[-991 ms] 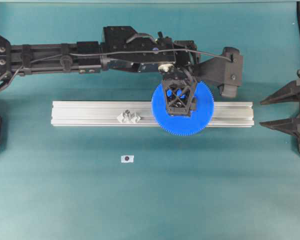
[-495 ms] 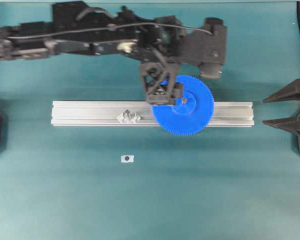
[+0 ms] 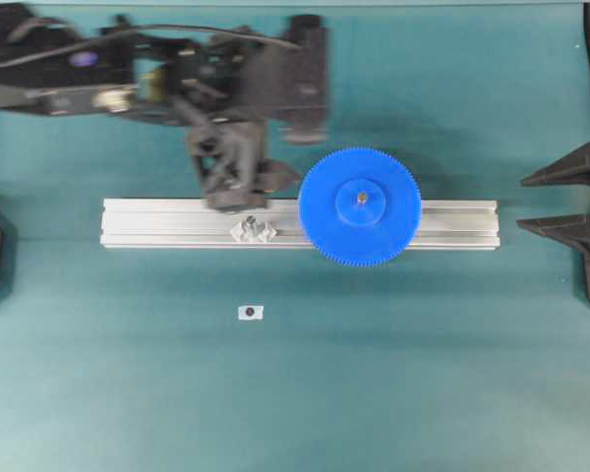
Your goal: Insert the large gear onto the shaft.
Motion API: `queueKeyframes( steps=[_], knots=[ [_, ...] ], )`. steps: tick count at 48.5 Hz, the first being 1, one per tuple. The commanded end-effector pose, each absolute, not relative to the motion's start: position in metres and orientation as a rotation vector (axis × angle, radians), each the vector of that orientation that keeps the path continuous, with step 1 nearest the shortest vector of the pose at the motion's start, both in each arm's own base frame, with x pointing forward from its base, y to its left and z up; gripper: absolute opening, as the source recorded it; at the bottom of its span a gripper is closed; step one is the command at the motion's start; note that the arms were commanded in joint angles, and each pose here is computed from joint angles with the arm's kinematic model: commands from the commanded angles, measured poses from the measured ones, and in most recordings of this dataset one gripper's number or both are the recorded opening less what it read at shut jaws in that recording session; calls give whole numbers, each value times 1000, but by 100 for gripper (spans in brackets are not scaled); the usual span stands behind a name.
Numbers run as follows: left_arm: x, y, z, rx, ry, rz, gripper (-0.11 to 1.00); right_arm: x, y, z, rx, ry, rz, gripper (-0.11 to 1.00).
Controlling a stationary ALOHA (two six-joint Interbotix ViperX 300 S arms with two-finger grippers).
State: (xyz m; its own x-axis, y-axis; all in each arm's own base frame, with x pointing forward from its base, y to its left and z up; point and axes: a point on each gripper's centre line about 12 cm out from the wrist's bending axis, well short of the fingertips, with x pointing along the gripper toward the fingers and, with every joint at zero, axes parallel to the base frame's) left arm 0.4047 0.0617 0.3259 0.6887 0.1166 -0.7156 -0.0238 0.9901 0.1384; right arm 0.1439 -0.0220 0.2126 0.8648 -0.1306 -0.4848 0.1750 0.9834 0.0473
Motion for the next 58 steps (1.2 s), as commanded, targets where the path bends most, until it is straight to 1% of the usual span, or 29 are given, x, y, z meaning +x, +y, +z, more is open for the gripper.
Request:
queueKeyframes(
  steps=[1,5,12,23,31,43,50,58],
  knots=[
    [383,59,345,130,710,91,88,145,-23,217,95,487,-167,69],
    [364,56,343,137,659,95,88,144,-23,218,95,481,-166,69],
    [336,52,318,147,624,94,88,142,-23,218,97,465,-168,69],
    [311,47,301,160,462,105,88,142,-23,217,98,465,-172,69],
    [294,43,292,161,457,102,88,143,-23,217,96,427,-171,69],
    [263,39,291,158,385,111,88,143,-23,216,105,329,-173,69],
    [245,36,283,153,375,113,88,144,-24,208,132,285,-178,69],
    [225,33,275,124,353,120,88,142,-23,196,145,276,-179,69]
  ],
)
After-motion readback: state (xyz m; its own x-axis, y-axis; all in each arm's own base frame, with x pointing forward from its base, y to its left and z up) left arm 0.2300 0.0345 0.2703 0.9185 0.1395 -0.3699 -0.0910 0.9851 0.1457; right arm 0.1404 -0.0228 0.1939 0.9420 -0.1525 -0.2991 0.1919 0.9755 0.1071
